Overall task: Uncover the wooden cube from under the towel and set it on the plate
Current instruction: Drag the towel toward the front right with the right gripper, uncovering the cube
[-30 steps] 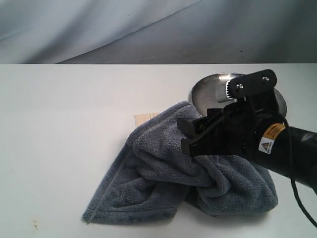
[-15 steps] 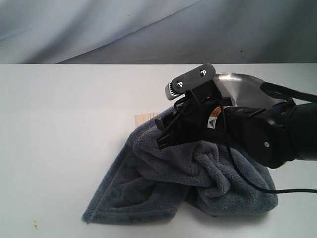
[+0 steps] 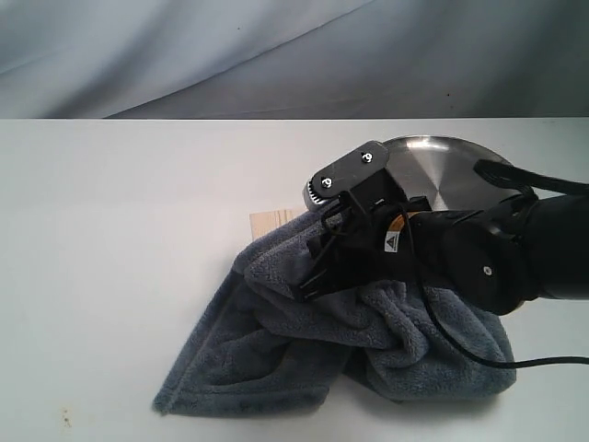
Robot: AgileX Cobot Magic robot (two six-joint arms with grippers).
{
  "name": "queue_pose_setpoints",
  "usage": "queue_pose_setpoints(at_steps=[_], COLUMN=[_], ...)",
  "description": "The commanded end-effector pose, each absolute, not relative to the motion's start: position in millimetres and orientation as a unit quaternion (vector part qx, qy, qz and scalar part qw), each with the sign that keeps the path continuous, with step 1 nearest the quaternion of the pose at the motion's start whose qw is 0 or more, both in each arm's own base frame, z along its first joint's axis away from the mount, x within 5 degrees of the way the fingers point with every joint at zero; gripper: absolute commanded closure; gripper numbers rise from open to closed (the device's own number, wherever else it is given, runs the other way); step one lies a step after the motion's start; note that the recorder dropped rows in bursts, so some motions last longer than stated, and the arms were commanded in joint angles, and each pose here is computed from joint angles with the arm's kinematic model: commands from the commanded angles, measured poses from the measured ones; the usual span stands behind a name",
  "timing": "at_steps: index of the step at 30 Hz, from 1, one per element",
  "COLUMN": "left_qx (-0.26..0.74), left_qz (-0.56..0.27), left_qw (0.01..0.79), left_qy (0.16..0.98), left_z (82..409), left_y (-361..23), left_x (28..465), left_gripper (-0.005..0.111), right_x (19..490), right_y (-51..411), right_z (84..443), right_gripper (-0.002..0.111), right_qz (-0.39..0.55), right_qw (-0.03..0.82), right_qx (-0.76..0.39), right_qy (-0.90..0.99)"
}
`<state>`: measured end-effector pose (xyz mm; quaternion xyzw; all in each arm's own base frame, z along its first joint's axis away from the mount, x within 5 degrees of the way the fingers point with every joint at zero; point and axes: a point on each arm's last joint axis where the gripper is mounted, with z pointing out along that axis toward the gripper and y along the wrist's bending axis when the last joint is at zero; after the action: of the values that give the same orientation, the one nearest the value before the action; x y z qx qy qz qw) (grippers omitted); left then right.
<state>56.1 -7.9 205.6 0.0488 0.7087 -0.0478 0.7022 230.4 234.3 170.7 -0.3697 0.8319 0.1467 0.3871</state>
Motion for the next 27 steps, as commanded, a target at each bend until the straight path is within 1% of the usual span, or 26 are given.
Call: queue_pose_setpoints(at_steps=[1,4,10,14,22,25,27], left_qx=[0.046,0.046,0.046,0.046,0.046,0.046,0.046], left_qz=[-0.049,-0.049,-0.049,-0.049,-0.049,-0.049,-0.049], left_qw=[0.706,0.706,0.706,0.706,0.706,0.706,0.706], left_qy=[0.705,0.705,0.705,0.705,0.705,0.705,0.705], left_z=[205,205,205,205,205,205,205], left_y=[-8,-8,-8,-8,-8,-8,-8], left_x=[56,56,56,56,56,56,56], left_gripper=[0.107,0.107,0.107,0.107,0.107,0.107,0.107], right_x=[229,219,188,174,176,178,177], right_y=[230,221,190,175,173,174,174], right_z=[168,166,167,152,114,114,121], right_gripper=[0.107,0.108,0.108,0.108,0.108,0.108,0.108], right_qz=[0.135,0.132,0.138,0.132,0.114,0.116,0.124], right_qw=[0.36,0.346,0.335,0.314,0.284,0.292,0.302], right_qx=[-0.379,-0.382,-0.36,-0.35,-0.323,-0.316,-0.307], right_qy=[0.842,0.846,0.86,0.873,0.896,0.895,0.894])
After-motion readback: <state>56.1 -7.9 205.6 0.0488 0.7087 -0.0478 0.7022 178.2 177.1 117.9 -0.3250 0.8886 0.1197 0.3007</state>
